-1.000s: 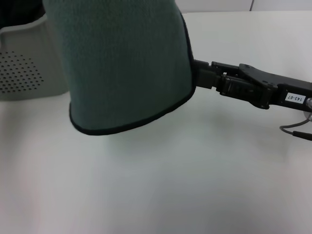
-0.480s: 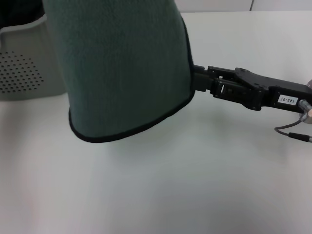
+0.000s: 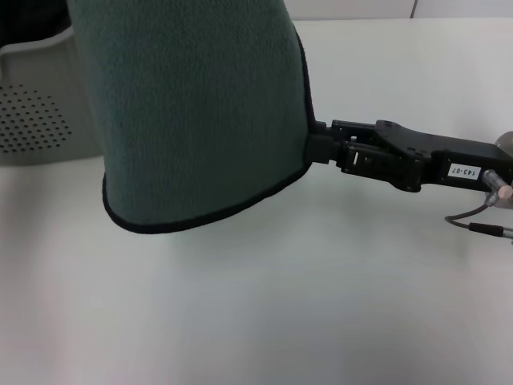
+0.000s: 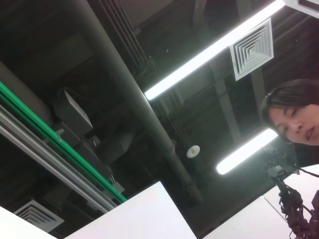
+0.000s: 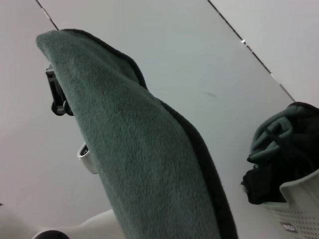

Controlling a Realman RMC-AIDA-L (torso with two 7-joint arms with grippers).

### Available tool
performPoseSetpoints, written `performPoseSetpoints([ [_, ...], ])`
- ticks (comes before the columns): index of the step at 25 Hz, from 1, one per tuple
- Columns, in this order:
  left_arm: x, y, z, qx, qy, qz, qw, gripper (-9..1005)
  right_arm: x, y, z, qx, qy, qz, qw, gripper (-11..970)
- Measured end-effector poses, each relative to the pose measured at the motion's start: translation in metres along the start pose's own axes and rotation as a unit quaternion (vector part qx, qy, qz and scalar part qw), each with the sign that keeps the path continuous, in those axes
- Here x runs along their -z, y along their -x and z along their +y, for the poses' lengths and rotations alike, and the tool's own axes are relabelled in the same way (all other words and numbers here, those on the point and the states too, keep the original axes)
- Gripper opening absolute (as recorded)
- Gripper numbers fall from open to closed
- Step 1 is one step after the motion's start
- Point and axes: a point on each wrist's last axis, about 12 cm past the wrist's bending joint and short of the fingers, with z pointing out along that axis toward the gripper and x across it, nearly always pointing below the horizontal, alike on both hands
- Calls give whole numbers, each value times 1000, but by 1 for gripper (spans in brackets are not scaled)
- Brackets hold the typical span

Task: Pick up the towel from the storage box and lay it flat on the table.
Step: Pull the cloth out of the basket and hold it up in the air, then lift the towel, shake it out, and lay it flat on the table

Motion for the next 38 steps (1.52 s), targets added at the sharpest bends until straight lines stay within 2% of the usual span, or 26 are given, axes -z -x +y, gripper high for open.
performPoseSetpoints([
  [10,0,-1,-2,3,-1,1,1000,10,-5,0,2,2,16,10,1000,273],
  [20,3,1,-2,3,4,-1,1000,10,-4,0,3,7,20,9,1000,266],
  [26,8,3,-4,0,12,3,1000,10,1,-2,6,41,17,-8,999,183],
  [31,24,4,-15,-11,25,35,999,10,9,2,6,57,4,-38,998,26],
  [34,36,3,-26,-24,39,54,998,11,17,10,7,70,-7,-47,996,13],
  [36,44,1,-34,-20,52,65,996,12,22,17,6,77,-19,-44,996,4],
  [37,55,-2,-42,-7,77,74,994,12,24,21,5,80,-29,-39,996,4],
  [38,55,-2,-42,-7,77,74,994,21,25,26,4,85,-38,-35,995,4],
])
